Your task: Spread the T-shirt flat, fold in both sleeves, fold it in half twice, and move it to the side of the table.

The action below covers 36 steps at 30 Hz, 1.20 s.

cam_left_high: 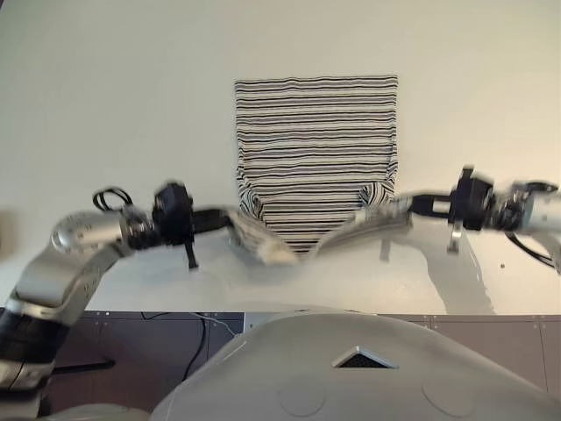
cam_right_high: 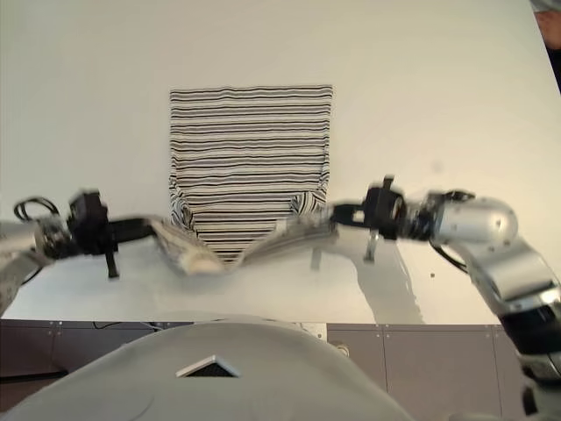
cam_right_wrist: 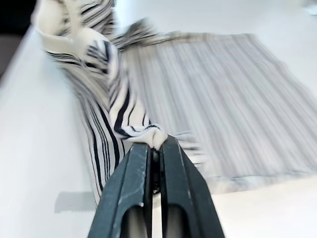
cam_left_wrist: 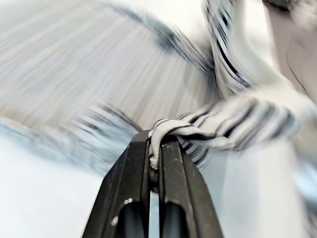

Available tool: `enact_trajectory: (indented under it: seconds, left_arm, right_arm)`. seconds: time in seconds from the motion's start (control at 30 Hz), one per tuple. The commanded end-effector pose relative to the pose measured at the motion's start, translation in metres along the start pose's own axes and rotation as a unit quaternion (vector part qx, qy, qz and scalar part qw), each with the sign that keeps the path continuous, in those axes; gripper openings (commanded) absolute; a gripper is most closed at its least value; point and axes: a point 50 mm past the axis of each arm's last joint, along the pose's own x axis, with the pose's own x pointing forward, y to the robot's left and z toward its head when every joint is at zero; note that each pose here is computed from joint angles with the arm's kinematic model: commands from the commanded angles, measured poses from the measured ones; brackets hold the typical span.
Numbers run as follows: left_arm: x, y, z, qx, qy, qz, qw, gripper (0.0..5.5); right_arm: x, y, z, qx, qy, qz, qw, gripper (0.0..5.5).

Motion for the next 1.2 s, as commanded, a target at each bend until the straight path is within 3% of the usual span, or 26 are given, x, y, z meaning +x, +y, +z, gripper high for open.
enact_trajectory:
  seconds: [0.03,0.2,0.4,0.6,0.73,0.9,0.97,1.13,1.2]
  left_arm:
    - [0.029,0.060,0.043,-0.006,-0.053,0.108,0.993,0.10]
    - [0.070,0.098,0.024,0.008,0.007,0.170,0.985,0.10]
    - [0.097,0.108,-0.002,0.009,0.025,0.190,0.981,0.10]
    - [0.104,0.117,-0.005,0.041,0.037,0.251,0.966,0.10]
    - [0.109,0.115,-0.011,0.023,0.030,0.248,0.968,0.73]
    - [0.102,0.129,0.003,-0.049,-0.027,0.316,0.947,1.48]
    - [0.103,0.132,0.006,-0.076,-0.029,0.331,0.940,1.52]
    - [0.096,0.136,-0.007,-0.089,0.021,0.386,0.918,1.52]
    - [0.080,0.144,-0.004,-0.109,-0.012,0.430,0.896,1.52]
  right_arm:
    - [0.028,-0.064,0.008,0.028,-0.001,-0.129,0.991,0.14]
    - [0.065,-0.097,-0.003,0.016,0.034,-0.198,0.979,0.14]
    - [0.092,-0.104,-0.009,0.001,0.037,-0.223,0.974,0.14]
    - [0.100,-0.102,-0.019,-0.047,0.056,-0.228,0.971,0.14]
    - [0.108,-0.100,-0.027,-0.040,0.063,-0.244,0.967,0.81]
    - [0.111,-0.113,-0.022,0.002,0.055,-0.309,0.949,1.63]
    - [0.113,-0.116,-0.024,0.017,0.070,-0.328,0.942,2.10]
    - [0.121,-0.116,-0.028,0.003,0.123,-0.361,0.924,2.14]
    - [0.118,-0.119,-0.023,-0.080,0.129,-0.365,0.919,2.14]
